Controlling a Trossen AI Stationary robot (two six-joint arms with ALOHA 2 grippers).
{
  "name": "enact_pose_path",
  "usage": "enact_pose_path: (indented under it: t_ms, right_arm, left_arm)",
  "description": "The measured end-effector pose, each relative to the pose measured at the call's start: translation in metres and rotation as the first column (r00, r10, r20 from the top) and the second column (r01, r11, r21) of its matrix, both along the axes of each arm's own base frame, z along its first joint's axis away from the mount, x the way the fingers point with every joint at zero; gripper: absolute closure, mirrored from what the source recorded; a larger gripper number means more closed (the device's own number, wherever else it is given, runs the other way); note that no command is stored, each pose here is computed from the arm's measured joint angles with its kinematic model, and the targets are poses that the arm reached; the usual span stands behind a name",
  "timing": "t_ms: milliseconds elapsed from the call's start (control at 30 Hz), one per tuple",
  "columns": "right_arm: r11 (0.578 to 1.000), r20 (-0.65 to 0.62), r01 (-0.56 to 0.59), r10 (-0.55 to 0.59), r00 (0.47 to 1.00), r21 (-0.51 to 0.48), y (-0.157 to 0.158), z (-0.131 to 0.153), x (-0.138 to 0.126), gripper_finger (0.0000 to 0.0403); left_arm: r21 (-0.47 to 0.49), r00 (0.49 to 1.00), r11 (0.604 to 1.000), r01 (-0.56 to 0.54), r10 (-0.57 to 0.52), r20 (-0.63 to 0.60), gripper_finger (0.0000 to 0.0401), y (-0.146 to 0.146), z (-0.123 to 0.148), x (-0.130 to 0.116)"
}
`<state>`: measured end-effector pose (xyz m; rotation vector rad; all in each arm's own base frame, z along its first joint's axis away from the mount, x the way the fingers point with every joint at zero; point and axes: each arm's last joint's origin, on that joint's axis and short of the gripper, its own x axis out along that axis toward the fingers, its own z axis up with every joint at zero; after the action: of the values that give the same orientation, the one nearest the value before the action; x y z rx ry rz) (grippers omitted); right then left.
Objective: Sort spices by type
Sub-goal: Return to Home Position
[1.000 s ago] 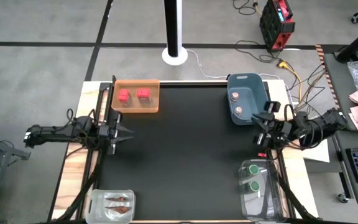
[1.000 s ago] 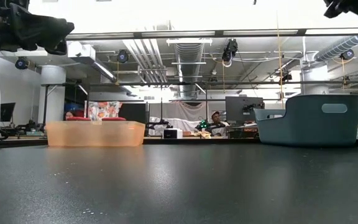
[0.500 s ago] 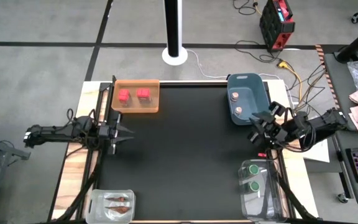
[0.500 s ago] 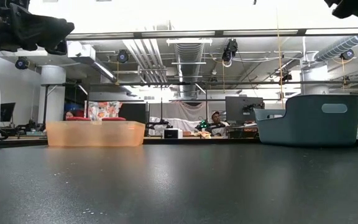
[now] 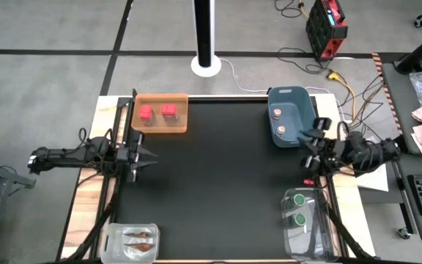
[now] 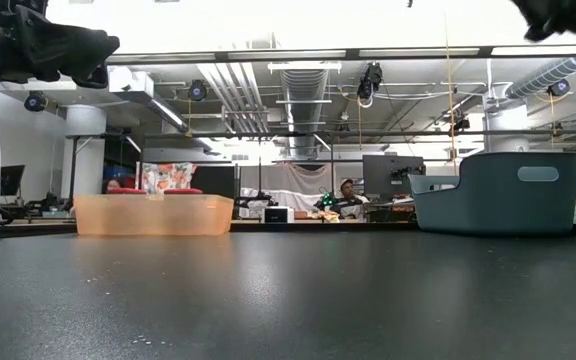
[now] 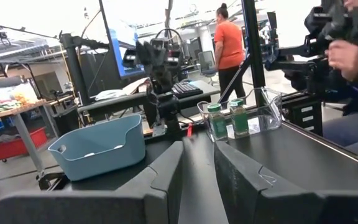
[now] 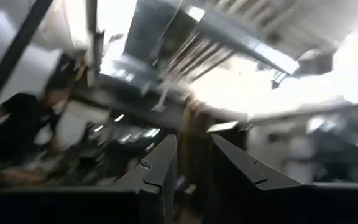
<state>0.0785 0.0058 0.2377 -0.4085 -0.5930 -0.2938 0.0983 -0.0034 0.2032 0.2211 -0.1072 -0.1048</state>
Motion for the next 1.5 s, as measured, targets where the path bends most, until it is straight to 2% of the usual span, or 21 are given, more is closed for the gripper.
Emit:
enact_pose_path:
  t_ms: [67,133,200,267,300,400,500,533,667,800,1233,1500]
  right_arm:
    - [0.998,-0.095,-0.062,0.063,0.993,0.019,-0.001,-0.009,0.004,0.0319]
    - [0.984,-0.23,-0.175,0.168,0.959,-0.012,0.0,-0.022,0.01,0.0323]
    - [0.937,-0.321,-0.341,0.302,0.898,-0.072,0.003,-0.03,0.014,0.0328]
    - [0.891,-0.351,-0.439,0.376,0.858,-0.119,0.005,-0.034,0.014,0.0333]
    - [0.89,-0.348,-0.443,0.383,0.856,-0.11,0.005,-0.036,0.014,0.0335]
    - [0.944,-0.367,-0.33,0.311,0.877,0.01,0.001,-0.044,0.016,0.0339]
    - [0.969,-0.508,-0.237,0.241,0.827,0.074,-0.001,-0.062,0.018,0.0343]
    - [0.968,-0.564,-0.236,0.241,0.79,0.083,-0.001,-0.069,0.018,0.0344]
    - [0.954,-0.545,-0.247,0.301,0.783,0.172,-0.001,-0.068,0.018,0.0341]
    - [0.917,-0.515,-0.307,0.398,0.759,0.255,0.001,-0.068,0.018,0.0333]
    - [0.921,-0.526,-0.312,0.389,0.756,0.233,0.001,-0.068,0.019,0.0309]
    - [0.922,-0.527,-0.31,0.387,0.756,0.233,0.001,-0.068,0.019,0.0326]
  left_arm:
    - [0.0,1.0,1.0,0.0,0.0,0.0,0.0326,0.0,0.0,0.0]
    - [0.0,1.0,1.0,0.0,0.0,0.0,0.0326,0.0,0.0,0.0]
    - [0.0,1.0,1.0,0.0,0.0,0.0,0.0326,0.0,0.0,0.0]
    - [0.0,1.0,1.0,0.0,0.0,0.0,0.0326,0.0,0.0,0.0]
    - [0.0,1.0,1.0,0.0,0.0,0.0,0.0326,0.0,0.0,0.0]
    - [0.0,1.0,1.0,0.0,0.0,0.0,0.0326,0.0,0.0,0.0]
    - [0.0,1.0,1.0,0.0,0.0,0.0,0.0326,0.0,0.0,0.0]
    - [0.0,1.0,1.0,0.001,-0.001,0.0,0.0326,0.0,0.0,0.0]
    - [0.0,1.0,1.0,0.0,0.0,-0.001,0.0326,0.0,0.0,0.0]
    - [0.0,1.0,1.0,0.0,0.0,-0.003,0.0326,0.0,0.0,0.0]
    - [0.0,1.0,1.0,0.0,0.0,-0.011,0.0326,0.0,-0.001,0.001]
    - [0.0,1.0,1.0,0.0,0.0,-0.012,0.0326,0.0,-0.001,0.001]
